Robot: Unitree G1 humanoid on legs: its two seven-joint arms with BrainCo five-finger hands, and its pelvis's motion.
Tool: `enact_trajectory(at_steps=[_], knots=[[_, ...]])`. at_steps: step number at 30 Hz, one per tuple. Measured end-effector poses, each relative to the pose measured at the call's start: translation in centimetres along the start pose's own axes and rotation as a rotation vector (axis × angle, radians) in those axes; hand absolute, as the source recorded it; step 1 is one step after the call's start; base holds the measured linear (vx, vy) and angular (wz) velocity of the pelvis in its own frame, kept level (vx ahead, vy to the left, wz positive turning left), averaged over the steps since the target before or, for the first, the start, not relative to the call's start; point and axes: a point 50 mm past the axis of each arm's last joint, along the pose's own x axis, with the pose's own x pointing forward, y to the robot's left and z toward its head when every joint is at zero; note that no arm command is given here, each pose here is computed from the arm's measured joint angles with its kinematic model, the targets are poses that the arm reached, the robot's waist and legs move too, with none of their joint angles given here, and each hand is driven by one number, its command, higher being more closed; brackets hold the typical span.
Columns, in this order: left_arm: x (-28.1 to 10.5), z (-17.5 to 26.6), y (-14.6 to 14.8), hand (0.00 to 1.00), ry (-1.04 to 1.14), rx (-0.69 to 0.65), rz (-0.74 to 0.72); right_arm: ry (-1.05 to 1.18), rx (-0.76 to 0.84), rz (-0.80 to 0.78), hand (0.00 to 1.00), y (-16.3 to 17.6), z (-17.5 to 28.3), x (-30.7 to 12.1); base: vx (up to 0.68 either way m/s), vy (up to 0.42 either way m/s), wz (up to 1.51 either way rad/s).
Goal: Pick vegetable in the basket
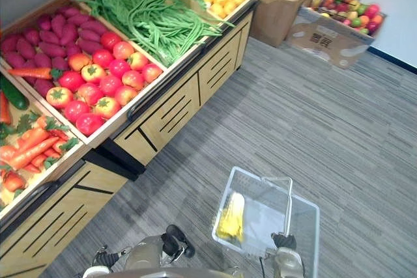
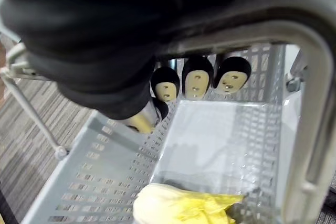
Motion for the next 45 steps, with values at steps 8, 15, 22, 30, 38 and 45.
enact_trajectory(at_steps=[8,15,22,30,38,45], knots=[[0.2,0.8,1.7,0.0,-0.05,0.007,0.049,-0.028,-0.038,0.033,1.0,0.6,1.1,0.3,0.28,-0.017,0.6],[0.8,2.9,3.2,0.0,-0.111,-0.018,0.123,0.016,-0.028,-0.006,1.0,-0.4,-1.4,-0.4,0.31,-0.354,1.32],[0.3,1.6,0.6,0.0,-0.045,-0.037,0.055,0.034,-0.001,-0.021,1.0,-1.5,-1.0,0.0,0.1,-0.16,0.43],[0.0,-0.8,1.4,0.0,0.028,-0.049,0.074,0.088,0.009,-0.025,1.0,-1.7,-2.6,-0.4,0.03,0.042,0.24],[-0.1,3.7,4.2,0.0,-0.172,-0.173,0.276,0.094,0.011,-0.04,1.0,-2.0,-3.3,-0.6,0.06,0.018,0.28],[-4.5,13.6,10.8,0.0,-0.67,-0.329,0.74,0.066,-0.018,-0.057,1.0,-2.0,-3.3,-0.8,0.0,0.013,0.1]])
